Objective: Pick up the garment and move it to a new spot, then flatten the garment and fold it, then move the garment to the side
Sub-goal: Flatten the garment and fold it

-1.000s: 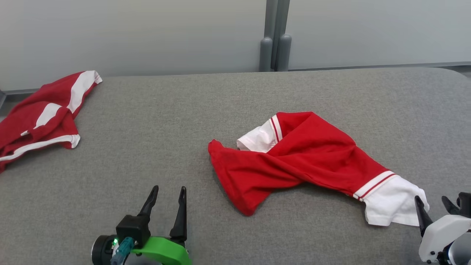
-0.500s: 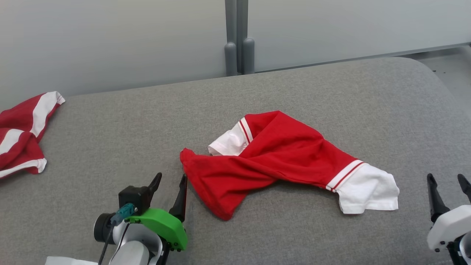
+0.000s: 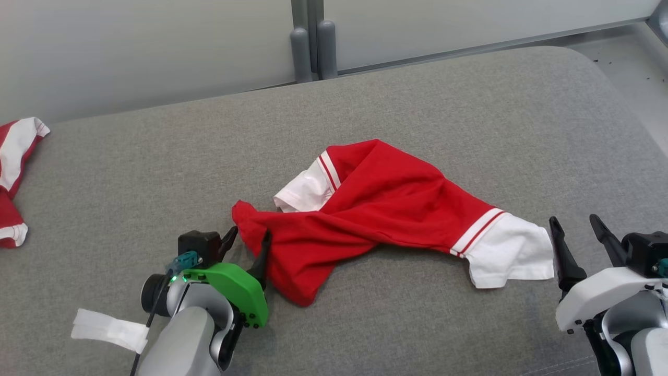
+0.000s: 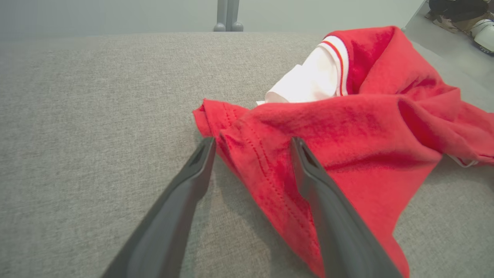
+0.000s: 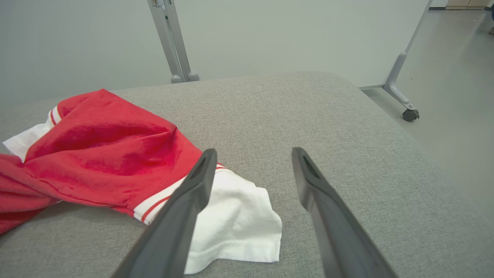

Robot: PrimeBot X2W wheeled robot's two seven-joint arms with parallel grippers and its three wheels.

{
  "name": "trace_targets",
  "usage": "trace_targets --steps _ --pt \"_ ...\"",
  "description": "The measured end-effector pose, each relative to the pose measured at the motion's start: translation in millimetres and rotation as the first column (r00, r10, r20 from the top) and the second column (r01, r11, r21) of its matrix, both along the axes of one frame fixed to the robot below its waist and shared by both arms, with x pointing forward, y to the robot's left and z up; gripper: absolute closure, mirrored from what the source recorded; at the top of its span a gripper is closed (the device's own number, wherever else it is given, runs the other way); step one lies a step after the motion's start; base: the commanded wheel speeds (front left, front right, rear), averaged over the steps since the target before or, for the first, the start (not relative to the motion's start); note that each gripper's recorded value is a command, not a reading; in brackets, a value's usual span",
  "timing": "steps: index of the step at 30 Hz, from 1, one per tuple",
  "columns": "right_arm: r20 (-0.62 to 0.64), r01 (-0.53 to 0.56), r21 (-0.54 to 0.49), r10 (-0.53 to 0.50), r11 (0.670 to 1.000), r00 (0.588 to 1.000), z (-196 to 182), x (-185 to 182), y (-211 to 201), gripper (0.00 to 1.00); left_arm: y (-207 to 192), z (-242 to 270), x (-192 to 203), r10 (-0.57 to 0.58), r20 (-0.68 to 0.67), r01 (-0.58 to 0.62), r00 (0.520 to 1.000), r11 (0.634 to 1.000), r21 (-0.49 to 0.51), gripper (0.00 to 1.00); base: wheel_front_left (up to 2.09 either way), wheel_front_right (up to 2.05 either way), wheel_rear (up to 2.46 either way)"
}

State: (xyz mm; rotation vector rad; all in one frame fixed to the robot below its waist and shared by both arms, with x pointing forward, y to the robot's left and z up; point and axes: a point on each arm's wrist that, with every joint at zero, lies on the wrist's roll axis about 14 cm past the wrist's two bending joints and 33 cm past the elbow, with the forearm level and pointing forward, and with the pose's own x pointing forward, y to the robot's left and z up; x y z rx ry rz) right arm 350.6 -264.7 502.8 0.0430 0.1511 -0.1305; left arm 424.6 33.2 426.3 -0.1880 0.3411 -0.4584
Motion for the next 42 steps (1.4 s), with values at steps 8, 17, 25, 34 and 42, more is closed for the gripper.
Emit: trace_targets --steps 8,17,25,34,42 --pt "0.004 -0.004 0.0 0.004 1.0 1.0 -3 4 1 0.0 -8 -7 5 -0.03 -0.01 0.031 0.999 0.999 0.015 1.0 0.0 0.0 0.0" --pt "0.025 -0.009 0.008 0.009 1.0 1.0 -2 6 4 0.0 0 21 22 -0.009 0.098 0.008 0.995 1.0 0.005 1.0 0.0 0.0 0.0" --pt "0.072 -0.019 0.011 0.019 1.0 0.997 9 10 8 0.0 22 95 66 0.02 0.32 -0.04 0.947 0.998 0.057 1.0 0.0 0.0 0.0" --pt "0.093 -0.02 0.02 0.018 1.0 0.996 11 10 10 0.0 37 171 73 0.034 0.538 -0.074 0.842 0.996 0.051 1.0 0.0 0.0 0.0" --pt "0.058 -0.026 0.047 0.023 0.999 0.998 -5 0 18 0.0 53 100 13 0.061 0.416 -0.094 0.907 0.994 0.057 1.0 0.0 0.0 0.0"
